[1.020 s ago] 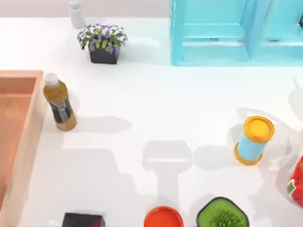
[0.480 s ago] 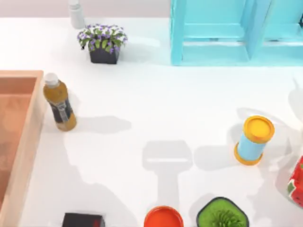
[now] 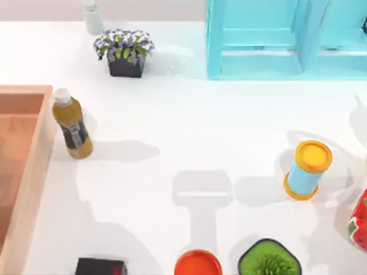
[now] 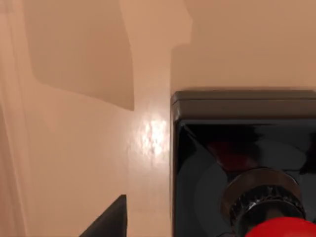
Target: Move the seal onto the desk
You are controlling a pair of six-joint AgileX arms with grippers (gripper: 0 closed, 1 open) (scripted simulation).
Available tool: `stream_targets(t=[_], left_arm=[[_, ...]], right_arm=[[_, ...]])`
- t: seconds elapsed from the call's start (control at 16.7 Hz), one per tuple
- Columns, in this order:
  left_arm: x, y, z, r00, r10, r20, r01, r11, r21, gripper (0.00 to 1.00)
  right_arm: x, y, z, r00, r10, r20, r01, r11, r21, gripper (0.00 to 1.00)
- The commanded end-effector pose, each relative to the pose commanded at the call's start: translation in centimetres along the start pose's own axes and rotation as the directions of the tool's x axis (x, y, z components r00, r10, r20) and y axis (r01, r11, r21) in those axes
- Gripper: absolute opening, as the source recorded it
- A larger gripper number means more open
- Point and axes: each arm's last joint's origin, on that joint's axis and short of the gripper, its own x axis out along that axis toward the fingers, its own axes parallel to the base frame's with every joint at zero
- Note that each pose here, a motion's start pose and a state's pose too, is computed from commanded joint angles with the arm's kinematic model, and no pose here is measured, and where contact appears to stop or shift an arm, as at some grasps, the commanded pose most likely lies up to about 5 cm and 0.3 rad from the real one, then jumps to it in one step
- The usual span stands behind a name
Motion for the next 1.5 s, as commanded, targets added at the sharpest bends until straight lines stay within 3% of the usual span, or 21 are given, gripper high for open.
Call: stream_targets(t=[0.6,1.2,1.5], left_arm=[[0.0,0.0,0.0,1.0,0.0,0.0,0.0,1.0,0.0,0.02],[-0.1,-0.1,0.1,1.0,0.0,0.001,0.0,1.0,0.002,0.0],[-4.3,-4.2,2.2,1.0,0.001,0.003,-0.001,1.0,0.005,0.0]], right_arm=[[0.0,0.0,0.0,1.0,0.0,0.0,0.0,1.0,0.0,1.0],[0.0,0.0,0.0,1.0,0.0,0.0,0.0,1.0,0.0,1.0],[0.0,0.0,0.0,1.0,0.0,0.0,0.0,1.0,0.0,1.0]])
